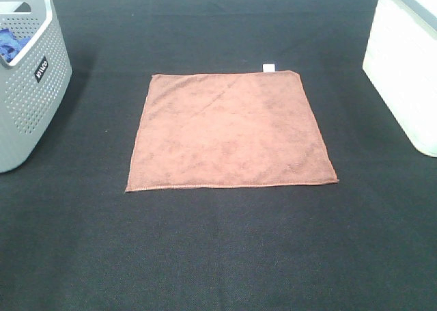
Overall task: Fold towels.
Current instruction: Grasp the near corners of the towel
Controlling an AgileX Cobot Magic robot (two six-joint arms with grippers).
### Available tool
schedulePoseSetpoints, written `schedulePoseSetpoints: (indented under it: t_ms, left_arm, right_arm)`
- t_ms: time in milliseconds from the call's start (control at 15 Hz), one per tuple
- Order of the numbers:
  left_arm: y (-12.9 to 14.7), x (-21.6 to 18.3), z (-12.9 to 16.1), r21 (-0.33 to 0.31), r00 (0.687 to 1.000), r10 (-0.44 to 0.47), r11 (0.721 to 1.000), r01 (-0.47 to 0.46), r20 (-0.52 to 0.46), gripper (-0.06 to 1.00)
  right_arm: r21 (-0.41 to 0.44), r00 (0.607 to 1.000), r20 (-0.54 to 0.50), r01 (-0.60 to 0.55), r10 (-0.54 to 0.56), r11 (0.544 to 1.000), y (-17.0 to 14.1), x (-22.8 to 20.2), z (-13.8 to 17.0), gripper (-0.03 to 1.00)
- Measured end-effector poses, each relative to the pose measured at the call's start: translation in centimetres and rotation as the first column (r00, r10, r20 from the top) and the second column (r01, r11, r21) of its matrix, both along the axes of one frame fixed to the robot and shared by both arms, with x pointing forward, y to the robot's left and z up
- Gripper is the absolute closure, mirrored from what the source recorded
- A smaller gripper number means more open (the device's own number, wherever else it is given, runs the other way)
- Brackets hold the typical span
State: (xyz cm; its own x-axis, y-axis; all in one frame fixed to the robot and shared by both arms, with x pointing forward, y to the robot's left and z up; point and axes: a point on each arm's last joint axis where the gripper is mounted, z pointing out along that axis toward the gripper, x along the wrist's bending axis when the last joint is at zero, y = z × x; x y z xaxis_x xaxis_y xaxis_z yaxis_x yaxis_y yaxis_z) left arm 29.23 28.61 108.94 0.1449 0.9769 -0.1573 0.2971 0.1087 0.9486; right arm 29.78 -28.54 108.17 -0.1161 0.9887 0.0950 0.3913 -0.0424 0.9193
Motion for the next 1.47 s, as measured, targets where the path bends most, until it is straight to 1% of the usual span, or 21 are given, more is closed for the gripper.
schedulePoseSetpoints:
  t_ms: [67,133,200,267,333,400,467,533,600,667,733,800,867,1000,1067,1200,1400,1467]
  left_arm:
    - [-0.3,1.5,-0.3,-0.056,0.998,-0.015,0.998,0.011,-0.066,0.3]
    - [-0.7,3.2,-0.8,-0.117,0.988,-0.033,0.993,0.016,-0.152,0.3]
    - [-1.1,4.8,-1.6,-0.154,0.97,-0.052,0.988,0.015,-0.237,0.3]
    - [-1.5,6.4,-2.5,-0.188,0.946,-0.083,0.982,0.023,-0.315,0.3]
    - [-2.2,9.1,-4.4,-0.23,0.889,-0.142,0.972,0.043,-0.435,0.3]
    - [-2.6,10.4,-5.4,-0.253,0.86,-0.184,0.965,0.067,-0.476,0.3]
    - [-3.1,11.8,-6.7,-0.279,0.823,-0.226,0.956,0.086,-0.521,0.3]
    - [-3.6,13.3,-8.4,-0.318,0.782,-0.272,0.943,0.099,-0.561,0.3]
    - [-3.6,13.3,-8.4,-0.318,0.782,-0.272,0.943,0.099,-0.561,0.3]
    - [-4.0,14.7,-10.0,-0.362,0.748,-0.311,0.927,0.101,-0.586,0.3]
    - [-4.3,15.8,-11.4,-0.396,0.728,-0.338,0.913,0.099,-0.596,0.3]
    - [-4.7,17.1,-13.4,-0.434,0.711,-0.364,0.896,0.092,-0.602,0.3]
    - [-4.9,18.1,-14.8,-0.462,0.699,-0.382,0.883,0.083,-0.605,0.3]
    - [-5.4,19.6,-16.6,-0.51,0.682,-0.417,0.857,0.075,-0.601,0.3]
    - [-5.6,20.5,-17.5,-0.527,0.668,-0.428,0.848,0.063,-0.609,0.3]
    - [-6.2,22.7,-19.2,-0.531,0.645,-0.437,0.846,0.057,-0.627,0.3]
    - [-6.3,24.7,-20.8,-0.523,0.633,-0.428,0.851,0.043,-0.645,0.3]
    - [-6.3,24.7,-20.8,-0.523,0.633,-0.428,0.851,0.043,-0.645,0.3]
  right_arm:
    - [0.02,0.999,-0.032,0.002,-0.001,1.0,0.1,1.2,-0.1,0.21]
    - [0.042,0.997,-0.072,0.006,-0.003,0.999,0.1,2.5,-0.4,0.21]
    - [0.066,0.994,-0.113,0.009,-0.002,0.998,0.2,3.8,-0.8,0.21]
    - [0.072,0.987,-0.163,0.006,0.006,0.997,0.3,5.3,-1.4,0.21]
    - [0.072,0.971,-0.239,-0.006,0.024,0.997,0.4,7.2,-2.4,0.21]
    - [0.084,0.949,-0.311,-0.021,0.046,0.996,0.6,8.8,-3.6,0.21]
    - [0.099,0.927,-0.368,-0.044,0.078,0.994,0.8,10.0,-4.6,0.21]
    - [0.123,0.895,-0.432,-0.065,0.112,0.99,1.1,11.3,-5.9,0.21]
    - [0.123,0.895,-0.432,-0.065,0.112,0.99,1.1,11.3,-5.9,0.21]
    - [0.151,0.864,-0.48,-0.086,0.15,0.985,1.4,12.7,-6.9,0.21]
    - [0.179,0.834,-0.519,-0.11,0.189,0.978,1.7,14.1,-7.8,0.21]
    - [0.233,0.788,-0.568,-0.125,0.239,0.964,2.2,16.4,-8.7,0.21]
    - [0.258,0.751,-0.605,-0.131,0.266,0.957,2.4,17.9,-9.5,0.21]
    - [0.301,0.682,-0.663,-0.136,0.31,0.944,2.7,20.6,-10.9,0.21]
    - [0.318,0.662,-0.677,-0.133,0.323,0.939,2.8,22.1,-11.4,0.21]
    - [0.334,0.641,-0.694,-0.119,0.329,0.935,2.9,25.2,-12.8,0.21]
    - [0.336,0.639,-0.695,-0.115,0.328,0.935,2.9,28.2,-13.9,0.21]
    - [0.336,0.639,-0.695,-0.115,0.328,0.935,2.9,28.2,-13.9,0.21]
